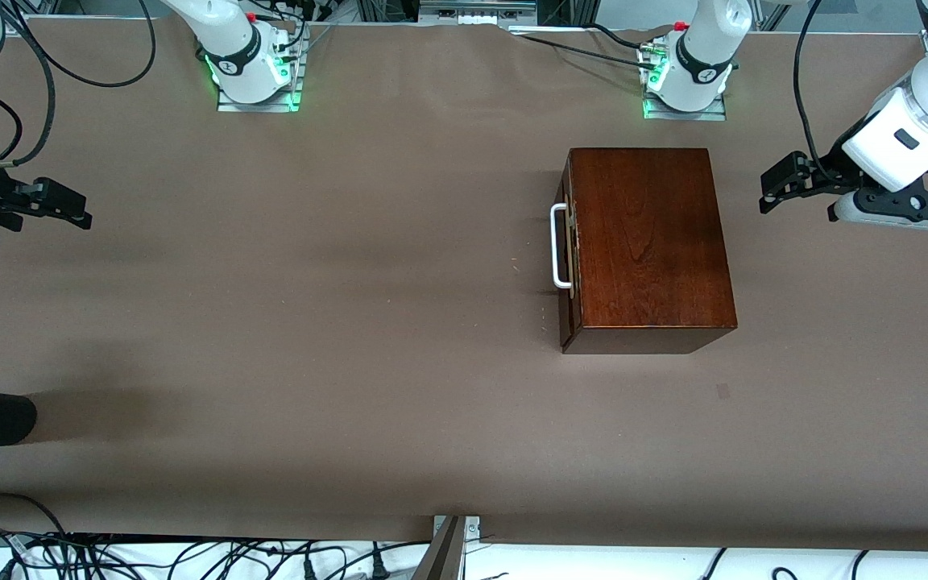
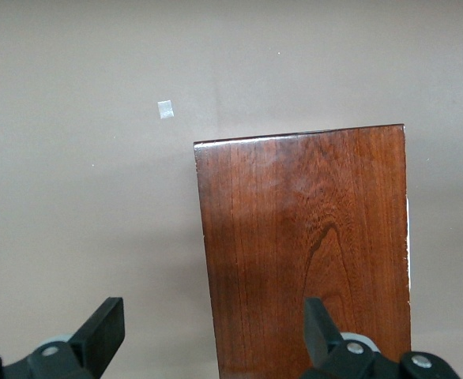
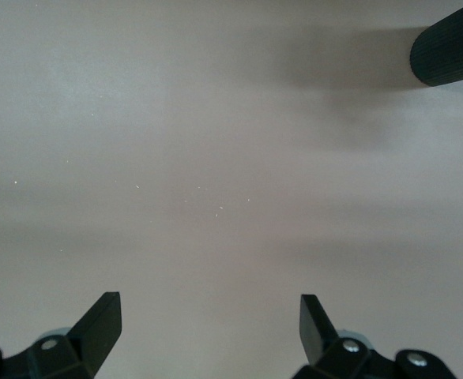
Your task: Open drawer, take yellow block, close drawer
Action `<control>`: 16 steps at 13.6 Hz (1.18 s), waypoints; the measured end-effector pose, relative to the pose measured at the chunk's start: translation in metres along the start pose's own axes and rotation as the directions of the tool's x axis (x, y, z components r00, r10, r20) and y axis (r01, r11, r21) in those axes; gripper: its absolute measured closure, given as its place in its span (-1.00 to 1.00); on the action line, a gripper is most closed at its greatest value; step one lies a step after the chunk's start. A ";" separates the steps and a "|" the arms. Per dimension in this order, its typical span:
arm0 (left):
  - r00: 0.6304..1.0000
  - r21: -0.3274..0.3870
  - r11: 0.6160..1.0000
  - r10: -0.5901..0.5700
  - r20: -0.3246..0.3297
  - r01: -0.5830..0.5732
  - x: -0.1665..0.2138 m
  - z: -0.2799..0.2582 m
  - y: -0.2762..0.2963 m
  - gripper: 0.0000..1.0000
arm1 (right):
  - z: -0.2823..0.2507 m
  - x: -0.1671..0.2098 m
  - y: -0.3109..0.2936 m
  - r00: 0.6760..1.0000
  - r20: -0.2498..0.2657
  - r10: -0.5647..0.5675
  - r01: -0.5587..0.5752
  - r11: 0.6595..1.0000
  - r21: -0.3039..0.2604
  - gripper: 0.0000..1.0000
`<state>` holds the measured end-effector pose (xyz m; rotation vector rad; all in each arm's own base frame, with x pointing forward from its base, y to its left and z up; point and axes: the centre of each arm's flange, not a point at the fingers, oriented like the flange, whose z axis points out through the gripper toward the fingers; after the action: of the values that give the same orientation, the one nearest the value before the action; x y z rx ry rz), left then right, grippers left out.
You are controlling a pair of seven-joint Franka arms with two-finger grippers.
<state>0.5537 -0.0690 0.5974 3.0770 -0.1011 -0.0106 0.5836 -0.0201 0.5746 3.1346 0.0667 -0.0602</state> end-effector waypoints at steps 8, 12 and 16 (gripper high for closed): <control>1.000 0.000 1.000 0.000 0.001 0.000 0.000 0.000 0.000 -1.00 | 0.005 0.003 0.000 1.000 0.005 0.000 0.000 1.000 -0.001 -1.00; 1.000 0.001 1.000 0.002 0.003 -0.002 0.001 0.002 0.001 -1.00 | 0.005 0.003 -0.001 1.000 0.005 -0.001 0.001 1.000 -0.001 -1.00; 1.000 0.002 1.000 0.003 0.009 -0.003 0.002 0.005 0.002 -1.00 | 0.005 0.003 -0.001 1.000 0.004 -0.001 0.001 1.000 -0.001 -1.00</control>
<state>0.5558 -0.0715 0.5924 3.0794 -0.1057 -0.0242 0.5867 -0.0190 0.5691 3.1335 0.0682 -0.0670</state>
